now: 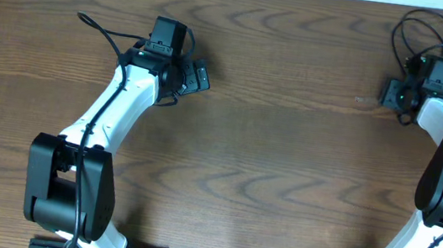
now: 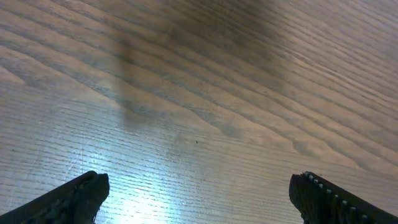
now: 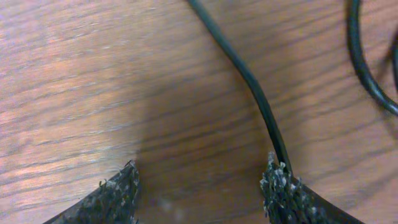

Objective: Untangle cables
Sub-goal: 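Carry the black cable to the far right corner and release it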

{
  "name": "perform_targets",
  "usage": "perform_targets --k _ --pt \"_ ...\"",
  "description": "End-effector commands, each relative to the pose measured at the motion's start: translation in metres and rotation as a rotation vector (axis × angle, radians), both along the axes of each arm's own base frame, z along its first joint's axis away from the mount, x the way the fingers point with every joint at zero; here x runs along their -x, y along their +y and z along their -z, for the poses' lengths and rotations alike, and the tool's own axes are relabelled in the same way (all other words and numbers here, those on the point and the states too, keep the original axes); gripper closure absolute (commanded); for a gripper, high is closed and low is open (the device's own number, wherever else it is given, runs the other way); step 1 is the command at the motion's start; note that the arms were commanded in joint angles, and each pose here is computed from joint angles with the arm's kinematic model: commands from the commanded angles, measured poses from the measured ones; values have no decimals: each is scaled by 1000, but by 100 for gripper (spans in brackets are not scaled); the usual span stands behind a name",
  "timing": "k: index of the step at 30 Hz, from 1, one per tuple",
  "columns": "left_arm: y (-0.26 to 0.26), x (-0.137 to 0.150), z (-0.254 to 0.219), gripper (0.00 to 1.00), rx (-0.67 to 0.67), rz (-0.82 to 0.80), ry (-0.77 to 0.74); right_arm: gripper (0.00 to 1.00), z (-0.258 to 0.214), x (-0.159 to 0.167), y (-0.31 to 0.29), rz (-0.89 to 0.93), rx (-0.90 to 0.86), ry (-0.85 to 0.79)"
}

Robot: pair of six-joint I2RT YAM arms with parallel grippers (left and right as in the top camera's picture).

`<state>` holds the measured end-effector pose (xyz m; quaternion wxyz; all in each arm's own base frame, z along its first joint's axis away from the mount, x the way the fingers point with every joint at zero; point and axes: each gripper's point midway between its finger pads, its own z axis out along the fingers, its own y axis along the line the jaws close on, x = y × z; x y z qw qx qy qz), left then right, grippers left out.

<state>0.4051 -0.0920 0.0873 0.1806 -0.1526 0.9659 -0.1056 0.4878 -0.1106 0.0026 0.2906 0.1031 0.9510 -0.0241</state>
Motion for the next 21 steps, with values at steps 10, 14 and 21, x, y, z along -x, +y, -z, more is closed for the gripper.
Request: perform_targets --k 10,14,21 --pt "4 1 7 2 -20 1 16 53 54 40 -49 149 -40 128" --pt "4 1 7 2 -19 1 16 99 55 49 -64 253 -83 130" --pt "4 1 7 2 -19 1 16 94 57 72 -91 354 -119 181"
